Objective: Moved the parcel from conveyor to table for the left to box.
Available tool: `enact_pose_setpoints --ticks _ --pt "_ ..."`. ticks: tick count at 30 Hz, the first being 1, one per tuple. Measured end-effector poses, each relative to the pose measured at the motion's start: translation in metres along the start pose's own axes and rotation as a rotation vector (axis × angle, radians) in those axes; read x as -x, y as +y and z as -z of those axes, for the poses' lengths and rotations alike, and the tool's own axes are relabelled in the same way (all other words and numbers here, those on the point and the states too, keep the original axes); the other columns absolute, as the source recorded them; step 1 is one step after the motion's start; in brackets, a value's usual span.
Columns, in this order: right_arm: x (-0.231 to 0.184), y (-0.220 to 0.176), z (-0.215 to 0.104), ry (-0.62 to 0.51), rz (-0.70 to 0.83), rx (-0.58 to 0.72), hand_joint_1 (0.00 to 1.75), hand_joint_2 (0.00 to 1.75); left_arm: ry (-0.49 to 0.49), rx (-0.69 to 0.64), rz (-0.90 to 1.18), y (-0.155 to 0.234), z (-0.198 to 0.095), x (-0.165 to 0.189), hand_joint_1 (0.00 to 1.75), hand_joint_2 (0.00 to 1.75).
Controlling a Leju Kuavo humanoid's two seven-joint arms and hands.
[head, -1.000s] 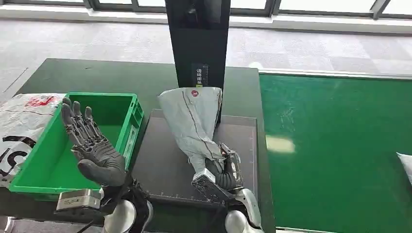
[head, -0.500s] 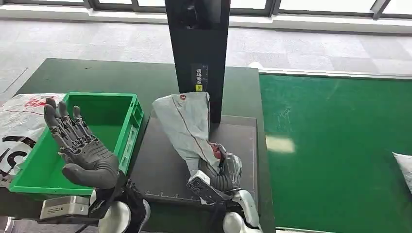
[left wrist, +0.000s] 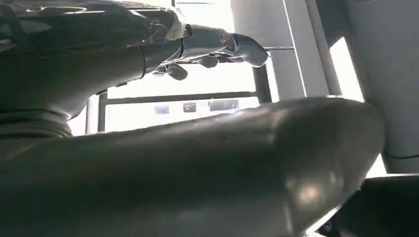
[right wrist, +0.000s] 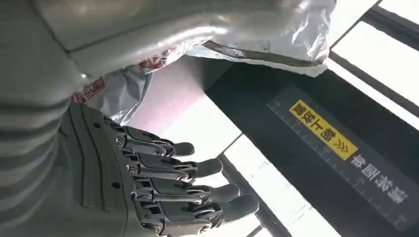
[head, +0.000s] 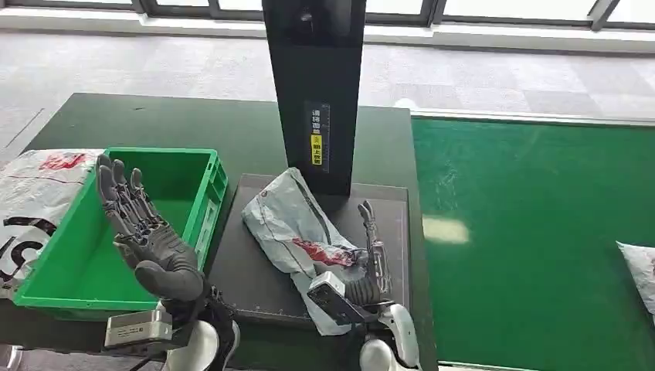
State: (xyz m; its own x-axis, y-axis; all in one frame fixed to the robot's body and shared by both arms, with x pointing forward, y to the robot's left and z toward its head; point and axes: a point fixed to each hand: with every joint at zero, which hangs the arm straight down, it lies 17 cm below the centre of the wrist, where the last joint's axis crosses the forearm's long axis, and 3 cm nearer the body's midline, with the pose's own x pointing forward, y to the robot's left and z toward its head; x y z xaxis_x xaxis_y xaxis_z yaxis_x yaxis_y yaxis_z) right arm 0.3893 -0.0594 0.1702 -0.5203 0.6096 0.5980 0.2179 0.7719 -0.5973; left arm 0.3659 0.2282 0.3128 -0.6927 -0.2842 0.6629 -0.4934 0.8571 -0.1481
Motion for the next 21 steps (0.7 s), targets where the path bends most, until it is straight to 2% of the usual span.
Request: enact_pose_setpoints --ticks 6,13,15,18,19,21 --pt "0.011 -0.009 -0.004 0.017 0.018 0.02 0.0 0.0 -0.015 0.011 0.029 0.0 -0.001 0.0 0.0 0.0" --pt "0.017 -0.032 -0.001 0.039 0.122 0.084 0.0 0.0 -0.012 0.023 0.07 0.003 -0.002 0.005 0.0 0.0" --pt "0.013 -0.063 -0.004 0.028 0.19 0.195 0.0 0.0 0.025 0.132 0.168 -0.018 -0.02 0.026 0.0 0.0" --pt "-0.001 -0.108 -0.006 -0.034 0.191 0.322 0.0 0.0 0.123 0.243 0.254 -0.036 -0.049 0.063 0.0 0.0" --pt "-0.004 -0.118 -0.008 -0.045 0.196 0.35 0.0 1.75 0.149 0.266 0.266 -0.04 -0.056 0.071 0.0 0.0" --pt "-0.009 -0.145 -0.012 -0.06 0.226 0.433 0.0 1.75 0.212 0.35 0.294 -0.053 -0.074 0.09 0.0 0.0"
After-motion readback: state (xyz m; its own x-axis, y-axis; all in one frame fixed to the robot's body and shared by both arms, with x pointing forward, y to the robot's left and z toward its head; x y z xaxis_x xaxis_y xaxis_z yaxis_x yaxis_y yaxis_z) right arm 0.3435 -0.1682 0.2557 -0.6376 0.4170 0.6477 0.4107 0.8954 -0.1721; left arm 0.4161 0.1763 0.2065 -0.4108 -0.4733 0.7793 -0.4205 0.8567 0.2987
